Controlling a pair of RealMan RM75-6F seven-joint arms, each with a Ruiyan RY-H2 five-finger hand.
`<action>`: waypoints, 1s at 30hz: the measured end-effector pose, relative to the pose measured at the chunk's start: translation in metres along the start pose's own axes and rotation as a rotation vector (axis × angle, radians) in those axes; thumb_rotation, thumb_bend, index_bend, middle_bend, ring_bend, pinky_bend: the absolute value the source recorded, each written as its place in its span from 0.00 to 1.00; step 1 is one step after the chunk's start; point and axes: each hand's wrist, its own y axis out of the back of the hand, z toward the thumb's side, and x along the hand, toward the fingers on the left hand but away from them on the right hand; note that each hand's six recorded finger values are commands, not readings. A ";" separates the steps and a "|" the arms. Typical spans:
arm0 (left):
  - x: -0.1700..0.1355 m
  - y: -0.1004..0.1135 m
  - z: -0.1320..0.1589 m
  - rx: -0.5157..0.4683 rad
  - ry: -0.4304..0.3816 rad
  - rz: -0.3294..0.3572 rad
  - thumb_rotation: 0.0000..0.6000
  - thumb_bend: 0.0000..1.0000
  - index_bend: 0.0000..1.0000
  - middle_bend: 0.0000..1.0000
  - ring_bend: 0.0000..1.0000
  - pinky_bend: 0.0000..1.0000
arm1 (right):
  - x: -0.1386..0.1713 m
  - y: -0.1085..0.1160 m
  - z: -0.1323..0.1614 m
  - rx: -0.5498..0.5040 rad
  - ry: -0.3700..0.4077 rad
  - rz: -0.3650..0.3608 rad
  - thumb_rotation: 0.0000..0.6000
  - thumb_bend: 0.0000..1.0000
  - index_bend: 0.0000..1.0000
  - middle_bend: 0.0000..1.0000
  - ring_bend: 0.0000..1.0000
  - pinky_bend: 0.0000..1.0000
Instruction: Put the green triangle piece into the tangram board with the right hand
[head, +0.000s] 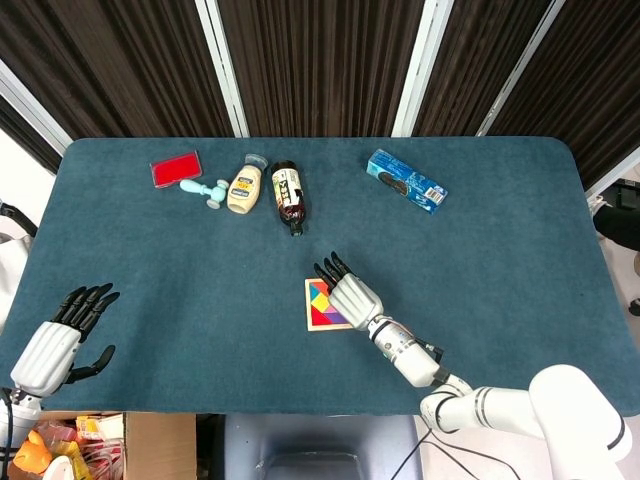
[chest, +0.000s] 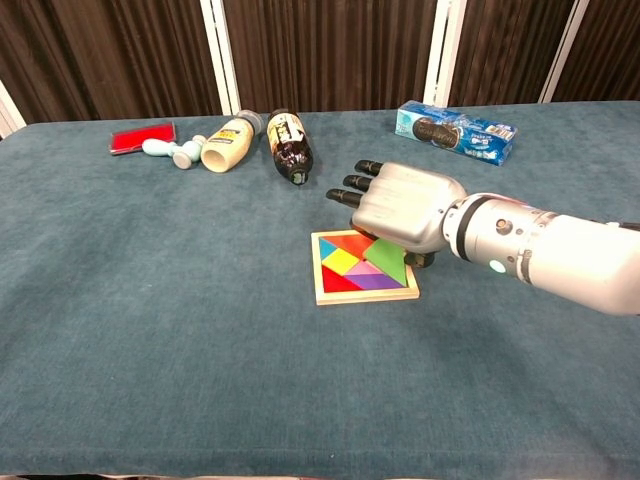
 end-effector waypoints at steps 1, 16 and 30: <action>0.000 0.000 0.000 0.000 0.000 0.000 1.00 0.43 0.00 0.00 0.00 0.00 | 0.000 0.000 0.000 0.000 0.000 0.000 1.00 0.55 0.58 0.00 0.00 0.00; -0.001 0.002 0.000 -0.005 -0.004 0.006 1.00 0.43 0.00 0.00 0.00 0.00 | 0.002 0.000 0.000 0.003 -0.001 0.010 1.00 0.55 0.50 0.00 0.00 0.00; -0.001 0.003 0.000 -0.007 -0.003 0.007 1.00 0.43 0.00 0.00 0.00 0.00 | 0.003 -0.002 0.000 0.016 0.002 0.014 1.00 0.55 0.49 0.00 0.00 0.00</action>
